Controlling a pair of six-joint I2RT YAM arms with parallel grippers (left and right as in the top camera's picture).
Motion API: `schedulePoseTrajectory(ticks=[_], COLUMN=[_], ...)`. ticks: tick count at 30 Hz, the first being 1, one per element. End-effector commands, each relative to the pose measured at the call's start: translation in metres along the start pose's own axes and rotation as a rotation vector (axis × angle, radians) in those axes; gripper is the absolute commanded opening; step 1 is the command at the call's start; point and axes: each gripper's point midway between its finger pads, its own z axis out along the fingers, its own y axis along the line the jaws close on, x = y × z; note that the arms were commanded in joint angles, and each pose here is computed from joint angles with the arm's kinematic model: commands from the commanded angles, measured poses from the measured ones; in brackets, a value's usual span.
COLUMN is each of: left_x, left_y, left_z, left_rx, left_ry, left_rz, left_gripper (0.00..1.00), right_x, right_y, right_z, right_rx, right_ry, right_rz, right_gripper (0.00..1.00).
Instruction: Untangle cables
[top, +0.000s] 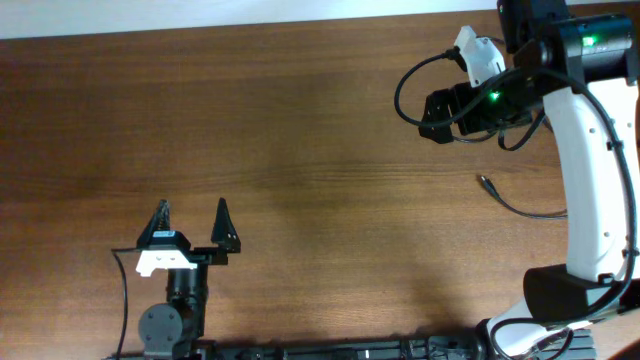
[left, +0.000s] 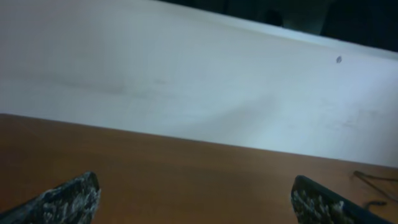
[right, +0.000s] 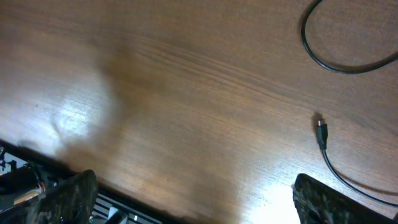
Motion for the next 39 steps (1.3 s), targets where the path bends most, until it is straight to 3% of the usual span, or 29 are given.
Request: schedulePoseTrajectory(ticks=[1, 8, 39], left_x=[0.007, 0.054, 0.054], left_y=[0.005, 0.017, 0.015], left_z=[-0.003, -0.009, -0.008], left_rx=[-0.012, -0.058, -0.048], left_ry=[0.015, 0.210, 0.210], left_rz=[0.020, 0.006, 0.007], left_gripper=[0.99, 0.99, 0.99], right_x=[0.001, 0.001, 0.001], right_y=[0.005, 0.005, 0.005], right_z=[-0.006, -0.006, -0.006], right_rx=[-0.008, -0.009, -0.009], right_ry=[-0.019, -0.019, -0.019], right_rz=[-0.020, -0.020, -0.020], right_gripper=[0.99, 0.99, 0.99])
